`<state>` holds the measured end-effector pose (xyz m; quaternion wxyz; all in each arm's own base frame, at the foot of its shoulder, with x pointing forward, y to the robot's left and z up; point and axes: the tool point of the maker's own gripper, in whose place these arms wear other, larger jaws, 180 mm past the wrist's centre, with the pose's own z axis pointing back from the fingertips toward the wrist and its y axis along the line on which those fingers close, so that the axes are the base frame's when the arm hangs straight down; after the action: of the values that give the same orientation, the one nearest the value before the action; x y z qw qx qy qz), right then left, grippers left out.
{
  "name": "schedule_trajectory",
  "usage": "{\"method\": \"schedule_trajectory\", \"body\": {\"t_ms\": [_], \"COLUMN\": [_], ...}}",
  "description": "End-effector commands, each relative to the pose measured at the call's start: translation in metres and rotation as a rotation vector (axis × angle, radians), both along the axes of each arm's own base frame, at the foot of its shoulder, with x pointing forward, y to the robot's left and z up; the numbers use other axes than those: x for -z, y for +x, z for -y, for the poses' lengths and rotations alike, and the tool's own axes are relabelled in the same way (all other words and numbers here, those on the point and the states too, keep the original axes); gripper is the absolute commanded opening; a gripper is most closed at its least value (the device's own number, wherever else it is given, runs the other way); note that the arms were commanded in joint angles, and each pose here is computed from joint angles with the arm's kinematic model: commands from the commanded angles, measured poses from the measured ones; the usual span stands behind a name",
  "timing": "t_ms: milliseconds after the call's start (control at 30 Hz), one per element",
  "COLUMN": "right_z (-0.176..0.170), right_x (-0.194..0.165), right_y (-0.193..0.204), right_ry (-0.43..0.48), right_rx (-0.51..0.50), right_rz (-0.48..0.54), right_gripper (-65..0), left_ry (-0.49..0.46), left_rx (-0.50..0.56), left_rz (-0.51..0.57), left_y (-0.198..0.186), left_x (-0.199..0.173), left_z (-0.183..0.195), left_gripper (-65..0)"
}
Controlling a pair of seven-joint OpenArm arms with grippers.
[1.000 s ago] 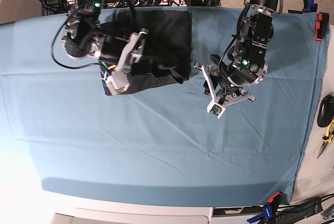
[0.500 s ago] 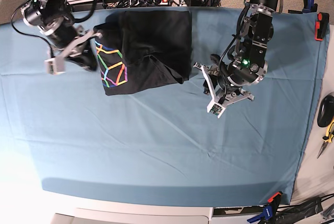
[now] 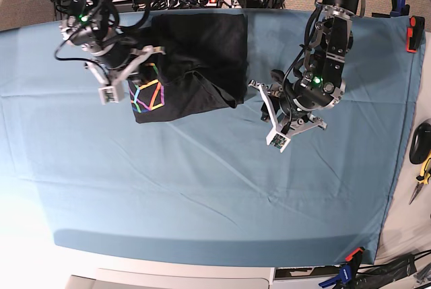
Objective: Fold the T-shirt properly
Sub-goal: 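Press and tuck the bundle edge with the right gripper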
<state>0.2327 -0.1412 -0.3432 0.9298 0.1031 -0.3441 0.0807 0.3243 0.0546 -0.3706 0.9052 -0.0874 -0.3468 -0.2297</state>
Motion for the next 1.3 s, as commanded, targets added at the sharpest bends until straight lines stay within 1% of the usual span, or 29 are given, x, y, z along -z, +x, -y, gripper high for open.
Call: {"method": "schedule_trajectory", "body": {"t_ms": [0,100,167,233,300,433,567,667,733,800,867,967,1033,1067,1133,1167,1200,1267], "right_z": [-0.006,-0.025,-0.041,-0.061,-0.079,-0.104,-0.118,-0.132,-0.136,-0.135,-0.126,-0.103,-0.087,-0.078,-0.06,-0.049,-0.036,-0.008], "right_x": [-0.005,0.007,0.013,0.015,0.016,0.014,0.011,0.005,0.002,0.0,-0.002,-0.008,-0.013,-0.017,-0.026,-0.031,-0.036,-0.045], "right_y": [0.0,-0.017,-0.029,-0.039,-0.045,-0.051,-0.053,-0.059,-0.059,-0.054,-0.042,-0.017,-0.002,0.005,0.018,0.024,0.03,0.039], "right_ry": [0.01,0.022,0.049,0.09,0.111,0.127,0.149,0.187,0.204,0.194,0.156,0.083,0.053,0.041,0.023,0.013,-0.001,-0.051], "right_rx": [-0.02,-0.08,-0.129,-0.187,-0.244,-0.32,-0.361,-0.439,-0.465,-0.464,-0.444,-0.38,-0.335,-0.32,-0.272,-0.24,-0.209,-0.15], "right_rz": [0.017,-0.051,-0.088,-0.112,-0.122,-0.121,-0.11,-0.093,-0.078,-0.063,-0.035,0.023,0.059,0.084,0.138,0.165,0.194,0.237], "right_gripper": [-65.0,-65.0,-65.0,-65.0,-65.0,-65.0,-65.0,-65.0,-65.0,-65.0,-65.0,-65.0,-65.0,-63.2,-46.8,-40.2,-36.3,-35.7], "left_ry": [-0.018,-0.018,-0.019,-0.019,-0.019,-0.018,-0.019,-0.019,-0.019,-0.019,-0.018,-0.017,-0.018,-0.018,-0.017,-0.017,-0.018,-0.017], "left_rx": [0.003,0.003,0.003,0.003,0.003,0.003,0.003,0.003,0.003,0.003,0.003,0.003,0.003,0.003,0.003,0.003,0.002,0.002], "left_rz": [0.049,0.049,0.05,0.05,0.05,0.049,0.05,0.051,0.051,0.05,0.05,0.05,0.05,0.05,0.05,0.05,0.05,0.048], "left_y": [0.009,0.009,0.009,0.009,0.009,0.009,0.009,0.01,0.009,0.009,0.009,0.009,0.009,0.009,0.009,0.009,0.009,0.009], "left_x": [-0.013,-0.013,-0.014,-0.014,-0.014,-0.013,-0.014,-0.014,-0.014,-0.014,-0.014,-0.013,-0.013,-0.013,-0.013,-0.013,-0.013,-0.013], "left_z": [0.002,0.002,0.002,0.002,0.002,0.002,0.002,0.002,0.002,0.002,0.002,0.002,0.002,0.002,0.002,0.002,0.002,0.002], "left_gripper": [-46.5,-46.5,-46.5,-46.5,-46.5,-46.5,-46.5,-46.5,-46.5,-46.5,-46.5,-46.5,-46.5,-46.5,-46.5,-46.5,-46.5,-46.5]}}
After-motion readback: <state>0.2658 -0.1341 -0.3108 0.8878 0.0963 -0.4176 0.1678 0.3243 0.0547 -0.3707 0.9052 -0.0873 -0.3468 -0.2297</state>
